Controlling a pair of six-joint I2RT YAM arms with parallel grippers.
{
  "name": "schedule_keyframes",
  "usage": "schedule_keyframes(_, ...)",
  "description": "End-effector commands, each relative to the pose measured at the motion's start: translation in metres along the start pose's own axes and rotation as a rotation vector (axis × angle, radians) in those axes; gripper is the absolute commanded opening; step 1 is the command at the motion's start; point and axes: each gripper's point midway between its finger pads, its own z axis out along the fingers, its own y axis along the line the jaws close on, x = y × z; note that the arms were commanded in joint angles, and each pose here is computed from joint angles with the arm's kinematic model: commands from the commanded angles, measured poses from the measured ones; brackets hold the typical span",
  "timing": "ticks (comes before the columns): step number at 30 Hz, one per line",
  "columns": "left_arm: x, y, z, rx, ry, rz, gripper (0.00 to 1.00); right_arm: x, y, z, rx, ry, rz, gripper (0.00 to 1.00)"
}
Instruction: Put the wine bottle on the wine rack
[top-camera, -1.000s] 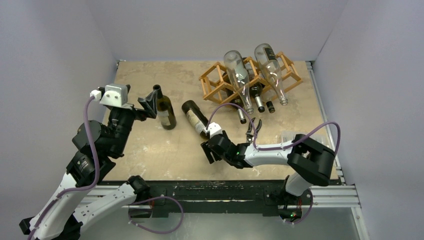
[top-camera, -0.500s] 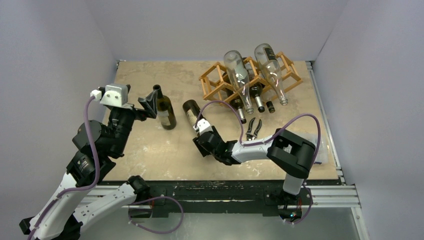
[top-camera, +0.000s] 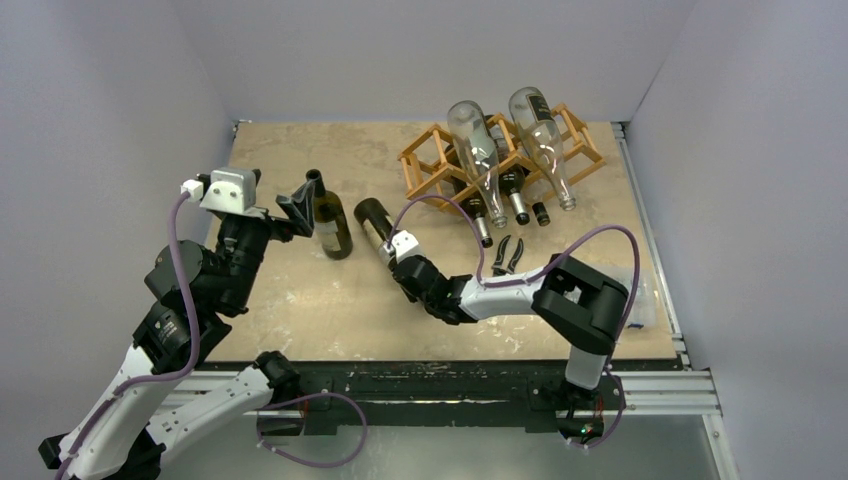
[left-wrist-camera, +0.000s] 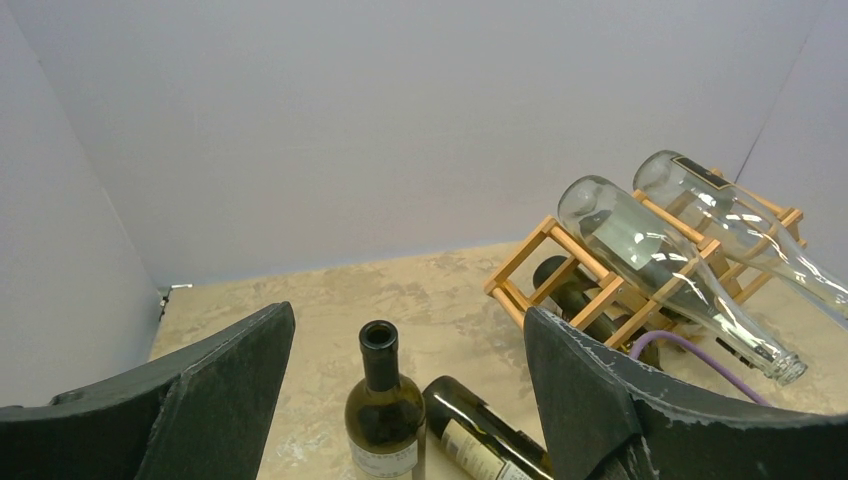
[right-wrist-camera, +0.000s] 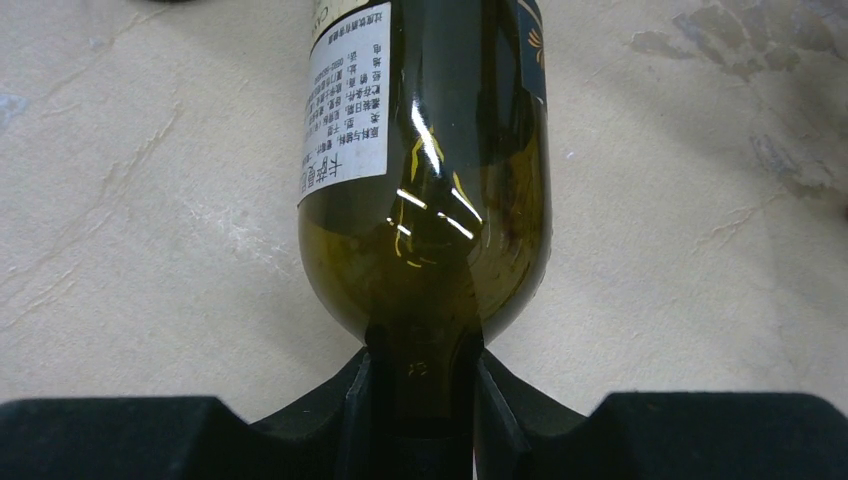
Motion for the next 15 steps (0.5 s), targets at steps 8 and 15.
schedule_keyframes(8,-0.014,0.006,0.002,-0.029,-0.038,0.004,0.84,-0.051,-0.014,-0.049,-0.036,-0.121,0.139,0.16)
schedule_keyframes(15,-0.015,0.004,0.000,-0.015,-0.038,-0.010,0.84,-0.059,-0.027,-0.076,-0.044,-0.154,0.180,0.08)
